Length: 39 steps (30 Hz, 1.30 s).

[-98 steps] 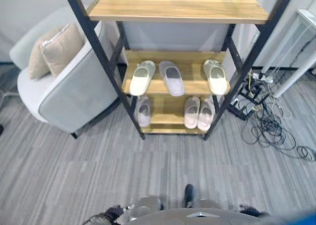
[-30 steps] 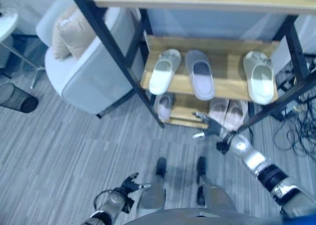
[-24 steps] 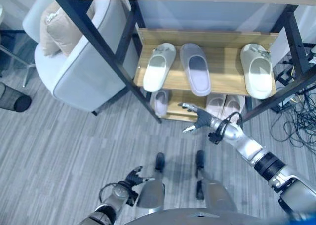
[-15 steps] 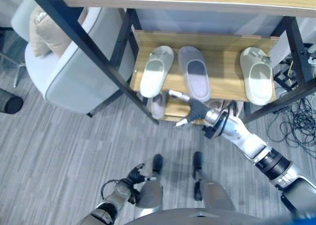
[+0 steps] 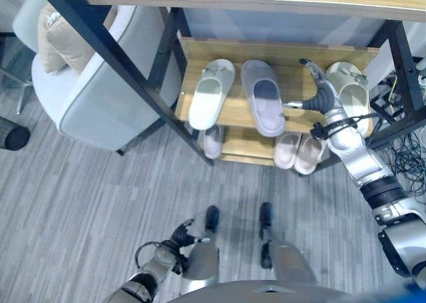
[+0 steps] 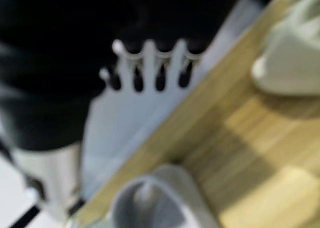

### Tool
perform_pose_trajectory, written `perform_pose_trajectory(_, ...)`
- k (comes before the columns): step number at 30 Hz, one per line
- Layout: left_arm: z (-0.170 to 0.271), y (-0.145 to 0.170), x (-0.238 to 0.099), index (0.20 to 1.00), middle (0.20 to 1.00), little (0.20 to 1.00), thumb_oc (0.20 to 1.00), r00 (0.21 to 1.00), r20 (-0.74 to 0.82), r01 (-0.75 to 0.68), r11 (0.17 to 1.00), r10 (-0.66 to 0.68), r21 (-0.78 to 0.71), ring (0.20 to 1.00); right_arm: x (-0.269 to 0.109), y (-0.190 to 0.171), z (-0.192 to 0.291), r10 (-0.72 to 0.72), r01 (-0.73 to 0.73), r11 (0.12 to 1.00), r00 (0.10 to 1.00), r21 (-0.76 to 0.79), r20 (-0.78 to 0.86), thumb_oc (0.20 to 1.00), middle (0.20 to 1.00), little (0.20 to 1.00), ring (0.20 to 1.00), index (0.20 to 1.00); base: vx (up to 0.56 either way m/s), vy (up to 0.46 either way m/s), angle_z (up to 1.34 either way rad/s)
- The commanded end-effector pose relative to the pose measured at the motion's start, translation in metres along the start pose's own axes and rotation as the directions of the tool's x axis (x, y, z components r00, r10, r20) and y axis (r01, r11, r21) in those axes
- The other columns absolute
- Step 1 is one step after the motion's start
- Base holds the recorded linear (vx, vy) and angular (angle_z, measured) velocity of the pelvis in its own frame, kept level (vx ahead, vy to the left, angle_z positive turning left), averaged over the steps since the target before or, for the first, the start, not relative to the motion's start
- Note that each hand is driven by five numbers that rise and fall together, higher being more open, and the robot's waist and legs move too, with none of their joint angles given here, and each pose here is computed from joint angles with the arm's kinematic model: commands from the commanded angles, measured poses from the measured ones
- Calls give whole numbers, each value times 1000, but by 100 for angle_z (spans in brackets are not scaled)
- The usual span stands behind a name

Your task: Arrange the slippers neatly on the shoe rack.

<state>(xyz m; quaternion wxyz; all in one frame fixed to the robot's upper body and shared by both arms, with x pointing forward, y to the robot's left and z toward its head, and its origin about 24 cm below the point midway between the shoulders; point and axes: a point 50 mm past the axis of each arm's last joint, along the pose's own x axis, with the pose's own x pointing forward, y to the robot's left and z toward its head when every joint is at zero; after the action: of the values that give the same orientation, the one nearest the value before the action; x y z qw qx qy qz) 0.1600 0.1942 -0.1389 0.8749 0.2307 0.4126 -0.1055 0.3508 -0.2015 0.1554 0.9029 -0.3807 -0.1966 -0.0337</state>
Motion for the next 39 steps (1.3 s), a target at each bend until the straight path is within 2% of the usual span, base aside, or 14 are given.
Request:
perform_pose_trajectory(1,11,-1,3,1000,1000,1000,1000,999,43,10,996,-14,89,1000,17,-31,8,-153,153,988,987,22,36,1000,1000,1000,1000,1000,7,1,21)
perform_pose_trajectory(4,12,-1,3,1000,1000,1000,1000,999,45,18,994,-23,109,1000,23,-39,1,-169,169,986,986,11,-8,1000,1000,1000,1000,1000,10,10,11)
perform_pose_trajectory(18,28,8,8,1000,1000,1000,1000,995,97,-18,993,6,120,1000,55,-57,15,-223,223,974,975,35,-22,1000,1000,1000,1000,1000,1,15,8)
perform_pose_trajectory(19,30,9,8,1000,1000,1000,1000,995,103,-21,992,9,123,1000,55,-57,12,-226,228,973,973,38,-40,812,812,812,812,812,-5,36,10)
perform_pose_trajectory(20,31,9,8,1000,1000,1000,1000,994,107,-22,992,9,124,1000,55,-56,9,-224,227,973,973,48,-55,677,677,677,677,677,0,29,10)
perform_pose_trajectory(22,33,10,9,1000,1000,1000,1000,994,112,-24,992,10,126,1000,55,-56,7,-216,218,975,974,28,-64,655,655,655,655,655,-6,21,11)
perform_pose_trajectory(24,34,11,9,1000,1000,1000,1000,993,116,-27,991,12,128,1000,56,-54,7,-207,208,978,977,15,-61,671,671,671,671,671,-26,32,8)
perform_pose_trajectory(25,37,12,10,1000,1000,1000,1000,992,123,-37,992,21,125,1000,54,-46,5,-167,166,986,984,-25,-62,507,507,507,507,507,-37,42,2)
perform_pose_trajectory(26,37,12,10,1000,1000,1000,1000,992,123,-37,992,21,125,1000,54,-45,5,-167,166,986,984,-25,-62,285,285,285,285,285,-38,46,1)
perform_pose_trajectory(27,40,12,10,1000,1000,1000,1000,991,131,-39,992,23,122,1000,53,-43,4,-162,161,987,984,-28,-67,200,200,200,200,200,-15,32,-1)
perform_pose_trajectory(34,51,13,12,1000,1000,1000,1000,985,168,-54,994,38,92,1000,43,-35,2,-191,192,981,980,5,-62,200,200,200,200,200,-19,41,4)
perform_pose_trajectory(39,59,17,13,1000,1000,1000,1000,979,190,-84,995,73,46,1000,12,-37,8,-296,292,951,955,102,20,200,200,200,200,200,-15,41,9)
